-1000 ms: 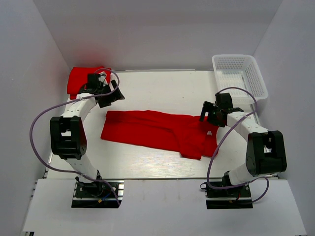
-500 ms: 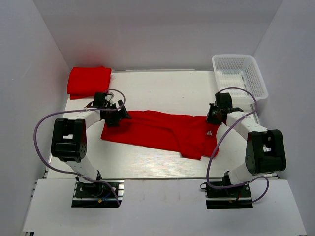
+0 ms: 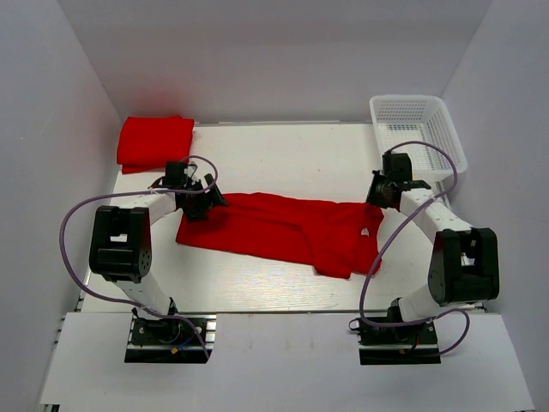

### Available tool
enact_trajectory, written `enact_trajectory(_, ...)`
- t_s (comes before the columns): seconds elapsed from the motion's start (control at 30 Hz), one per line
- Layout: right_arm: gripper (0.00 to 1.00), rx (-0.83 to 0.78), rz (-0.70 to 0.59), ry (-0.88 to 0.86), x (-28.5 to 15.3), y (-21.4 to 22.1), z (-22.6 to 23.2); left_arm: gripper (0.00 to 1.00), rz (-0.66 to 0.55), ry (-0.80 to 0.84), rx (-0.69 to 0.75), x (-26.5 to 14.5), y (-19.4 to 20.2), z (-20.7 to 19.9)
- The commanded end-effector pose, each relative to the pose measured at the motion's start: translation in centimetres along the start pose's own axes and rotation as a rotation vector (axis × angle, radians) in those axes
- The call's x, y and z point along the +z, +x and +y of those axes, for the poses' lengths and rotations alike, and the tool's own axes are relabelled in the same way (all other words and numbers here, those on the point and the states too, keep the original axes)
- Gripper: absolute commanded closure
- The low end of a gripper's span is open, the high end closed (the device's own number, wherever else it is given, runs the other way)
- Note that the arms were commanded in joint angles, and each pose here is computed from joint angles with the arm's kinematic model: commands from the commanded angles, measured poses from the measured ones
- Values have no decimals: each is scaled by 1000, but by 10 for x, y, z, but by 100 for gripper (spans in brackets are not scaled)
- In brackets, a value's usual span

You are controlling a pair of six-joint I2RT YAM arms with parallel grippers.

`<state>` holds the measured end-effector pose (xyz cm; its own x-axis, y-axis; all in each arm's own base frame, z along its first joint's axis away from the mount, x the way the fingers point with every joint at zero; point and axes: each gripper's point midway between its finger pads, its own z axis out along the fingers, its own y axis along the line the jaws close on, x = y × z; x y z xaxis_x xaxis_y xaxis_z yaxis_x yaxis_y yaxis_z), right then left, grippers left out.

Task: Fold and stack the t-shirts
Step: Fold the other side of the tshirt into a rectangle

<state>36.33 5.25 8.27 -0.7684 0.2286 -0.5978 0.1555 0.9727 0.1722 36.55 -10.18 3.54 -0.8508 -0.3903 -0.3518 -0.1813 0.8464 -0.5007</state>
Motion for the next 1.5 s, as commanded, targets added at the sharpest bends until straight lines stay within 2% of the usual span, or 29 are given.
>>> enact_trajectory(0.0,93,-25,14,-70,-10,0,10,1,37,-83,-12,9,13,21)
enact_trajectory(0.03,80,-23,13,-78,-14,1,10,1,44,-87,-24,11,15,22)
enact_trajectory(0.07,59,-37,5,-90,-16,1,12,1,35,-82,-21,11,10,20)
enact_trajectory(0.1,12,-36,20,-87,-17,7,10,1,27,-78,-18,10,7,18)
enact_trajectory(0.33,10,-43,35,-82,-20,18,6,1,26,-77,-17,11,3,16)
enact_trajectory(0.4,10,-44,45,-137,-18,21,15,1,26,-77,-17,11,3,16)
enact_trajectory(0.57,10,-39,82,-180,-6,31,22,1,29,-90,-20,10,4,18)
enact_trajectory(0.87,10,-23,74,-199,17,28,27,1,32,-103,-22,10,5,21)
enact_trajectory(0.97,18,-22,90,-198,26,34,27,1,28,-111,-22,8,4,21)
enact_trajectory(1.0,42,-18,83,-205,26,31,28,1,28,-111,-22,8,4,21)
enact_trajectory(1.1,100,2,73,-213,27,30,30,1,36,-116,-15,7,6,22)
enact_trajectory(1.47,100,-15,5,-43,14,1,2,1,35,-151,-27,3,6,30)
